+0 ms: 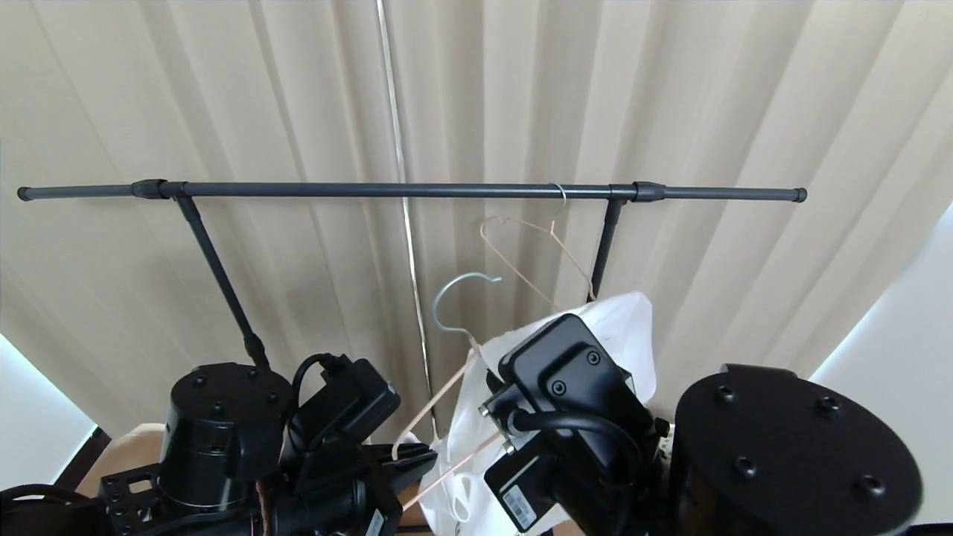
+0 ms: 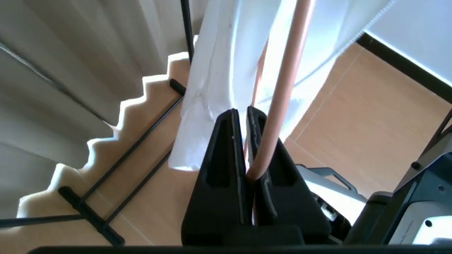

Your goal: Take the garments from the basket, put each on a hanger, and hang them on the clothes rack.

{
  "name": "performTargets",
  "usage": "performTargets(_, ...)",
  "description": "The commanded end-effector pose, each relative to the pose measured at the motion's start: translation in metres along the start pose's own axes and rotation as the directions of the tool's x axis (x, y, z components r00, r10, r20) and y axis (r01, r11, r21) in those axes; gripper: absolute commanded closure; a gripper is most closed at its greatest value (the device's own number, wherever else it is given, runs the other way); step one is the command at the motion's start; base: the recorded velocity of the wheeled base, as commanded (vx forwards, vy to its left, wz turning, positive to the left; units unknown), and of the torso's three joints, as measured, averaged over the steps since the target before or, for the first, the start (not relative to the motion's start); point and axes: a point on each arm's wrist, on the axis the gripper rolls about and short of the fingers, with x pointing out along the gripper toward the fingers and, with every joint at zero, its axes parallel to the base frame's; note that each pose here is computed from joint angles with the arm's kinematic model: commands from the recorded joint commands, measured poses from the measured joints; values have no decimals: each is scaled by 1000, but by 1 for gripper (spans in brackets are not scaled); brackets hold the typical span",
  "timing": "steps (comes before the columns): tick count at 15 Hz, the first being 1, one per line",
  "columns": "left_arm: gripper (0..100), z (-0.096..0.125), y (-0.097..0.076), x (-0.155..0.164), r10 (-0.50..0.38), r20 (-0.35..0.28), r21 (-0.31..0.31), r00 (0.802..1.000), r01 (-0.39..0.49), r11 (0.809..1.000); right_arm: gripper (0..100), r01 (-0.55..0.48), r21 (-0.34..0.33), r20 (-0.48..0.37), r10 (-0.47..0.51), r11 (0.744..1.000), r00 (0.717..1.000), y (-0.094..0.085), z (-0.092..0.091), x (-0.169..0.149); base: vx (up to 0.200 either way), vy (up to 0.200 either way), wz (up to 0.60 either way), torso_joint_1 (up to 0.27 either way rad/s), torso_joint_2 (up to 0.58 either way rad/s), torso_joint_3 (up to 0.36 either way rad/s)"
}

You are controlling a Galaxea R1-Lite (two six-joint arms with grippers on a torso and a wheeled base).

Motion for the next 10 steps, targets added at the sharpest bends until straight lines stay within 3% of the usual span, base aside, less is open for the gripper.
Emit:
performTargets(1, 100, 0, 0, -1, 1, 0, -1, 1000, -1, 1000, 100, -89, 50, 57, 87, 995, 995, -3, 12, -16, 0, 0, 0, 0, 0, 0)
performTargets(3, 100, -1, 0, -2, 3, 4, -1, 1000, -3, 1000, 100, -142, 69, 95, 136, 987, 986, -10, 20, -26, 0, 0, 0, 0, 0, 0)
performTargets(8, 100, 1, 0, -20, 14, 78, 5, 997, -14, 1000, 100, -67, 104, 101, 56, 992, 993, -41, 23, -13, 0, 0, 0, 0, 0, 0)
performTargets(10, 100, 1, -1, -26, 12, 94, 8, 996, -13, 1000, 100, -76, 103, 101, 66, 992, 993, -42, 22, -11, 0, 0, 0, 0, 0, 0)
